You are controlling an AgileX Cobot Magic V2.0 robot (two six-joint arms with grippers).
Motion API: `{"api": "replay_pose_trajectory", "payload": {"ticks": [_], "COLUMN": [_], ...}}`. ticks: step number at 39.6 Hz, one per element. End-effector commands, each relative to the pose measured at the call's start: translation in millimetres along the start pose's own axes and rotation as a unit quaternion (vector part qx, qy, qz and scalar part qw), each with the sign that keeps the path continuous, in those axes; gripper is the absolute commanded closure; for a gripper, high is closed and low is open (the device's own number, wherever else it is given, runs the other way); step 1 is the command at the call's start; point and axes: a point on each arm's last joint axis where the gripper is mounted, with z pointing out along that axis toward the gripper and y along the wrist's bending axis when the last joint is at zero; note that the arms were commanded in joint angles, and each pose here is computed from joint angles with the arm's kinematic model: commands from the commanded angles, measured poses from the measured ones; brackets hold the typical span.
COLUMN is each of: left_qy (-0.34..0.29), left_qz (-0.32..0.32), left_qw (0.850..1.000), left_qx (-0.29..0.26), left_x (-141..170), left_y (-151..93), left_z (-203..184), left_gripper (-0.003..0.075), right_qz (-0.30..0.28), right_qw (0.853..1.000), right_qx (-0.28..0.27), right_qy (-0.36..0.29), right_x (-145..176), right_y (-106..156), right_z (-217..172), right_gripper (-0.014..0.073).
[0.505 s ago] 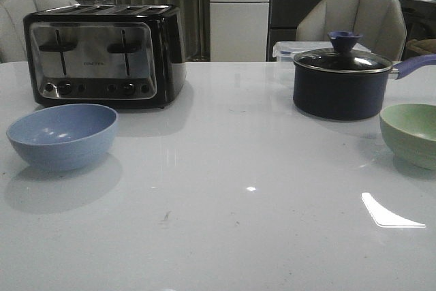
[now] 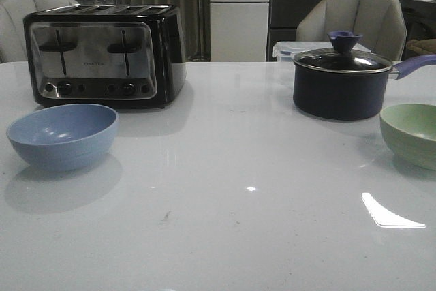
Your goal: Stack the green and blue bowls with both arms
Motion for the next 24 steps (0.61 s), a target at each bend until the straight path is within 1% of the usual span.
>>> {"api": "replay_pose_trajectory", "payload": {"ticks": [1, 24], "left_qy": [-0.052, -0.06], "left_qz": [-0.008, -0.006], "left_qw": [0.999, 0.998], "left_qx": [-0.002, -0.002], "left_x": [-6.2, -7.6], "left_y": [0.4, 0.4], "left_z": [-2.2, -2.4], "left_gripper": [0.0624, 0.0624], "right_qz": [-0.005, -0.005], "right_qw": [0.999, 0.998], "right_qx": [0.001, 0.001], "right_qy": [-0.053, -0.056], "right_x": [-10.6, -11.3], "right_y": [0.1, 0.1], "right_z": [-2.0, -2.1], "right_gripper": [0.0543, 0.0543]}}
